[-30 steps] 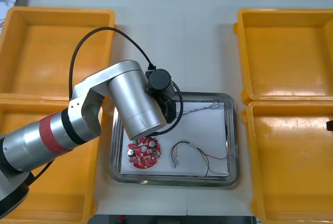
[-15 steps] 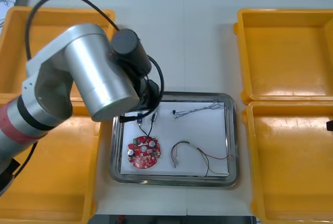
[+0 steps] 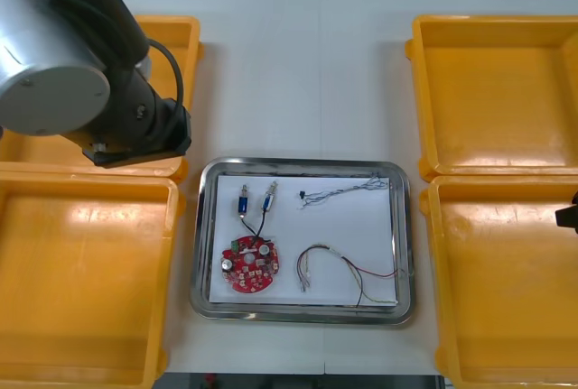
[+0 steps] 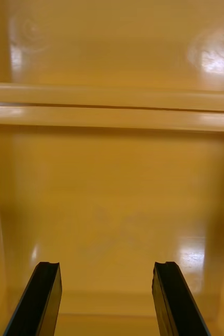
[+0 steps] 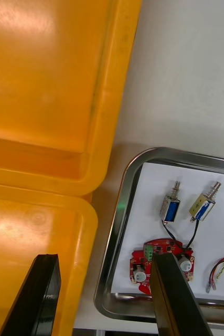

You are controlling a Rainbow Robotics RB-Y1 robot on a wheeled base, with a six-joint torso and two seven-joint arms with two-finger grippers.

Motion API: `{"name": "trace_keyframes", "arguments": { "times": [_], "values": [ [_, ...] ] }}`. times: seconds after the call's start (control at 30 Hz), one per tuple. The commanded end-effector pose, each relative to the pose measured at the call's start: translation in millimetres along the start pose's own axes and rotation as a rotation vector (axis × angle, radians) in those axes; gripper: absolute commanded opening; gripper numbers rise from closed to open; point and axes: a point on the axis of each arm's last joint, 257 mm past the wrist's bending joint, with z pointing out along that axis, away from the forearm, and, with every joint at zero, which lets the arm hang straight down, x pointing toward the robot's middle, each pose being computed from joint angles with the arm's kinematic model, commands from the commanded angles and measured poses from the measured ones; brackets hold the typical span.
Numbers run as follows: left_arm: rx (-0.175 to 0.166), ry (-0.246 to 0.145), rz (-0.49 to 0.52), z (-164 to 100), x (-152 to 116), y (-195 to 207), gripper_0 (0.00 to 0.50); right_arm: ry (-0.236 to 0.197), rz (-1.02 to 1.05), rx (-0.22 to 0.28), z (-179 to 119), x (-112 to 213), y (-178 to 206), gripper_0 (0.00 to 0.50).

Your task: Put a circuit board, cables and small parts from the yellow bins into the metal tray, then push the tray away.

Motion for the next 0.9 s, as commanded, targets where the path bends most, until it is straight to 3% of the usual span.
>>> {"name": "trace_keyframes", "arguments": {
  "times": [0.03,0.33,0.6,0.77,0.9],
  "values": [
    [0.012,-0.049,0.082,-22.9,-17.5,26.5,0.5,-0.021,-0.184,-0.043,-13.1,-13.1,36.0,0.5],
    [0.02,-0.055,0.081,-25.9,-13.4,72.9,0.5,-0.029,-0.394,-0.189,-21.5,-28.8,106.0,0.5],
    [0.004,-0.076,0.101,-30.8,-10.9,114.2,0.5,-0.005,-0.57,-0.246,-17.6,-30.5,158.4,0.5],
    [-0.036,-0.077,0.125,-31.8,-1.8,146.4,0.5,0.047,-0.696,-0.274,-8.8,-19.3,190.3,0.5],
    [-0.056,-0.072,0.132,-32.6,3.4,162.7,0.5,0.065,-0.772,-0.283,-5.4,-11.2,205.3,0.5]
  ]
}}
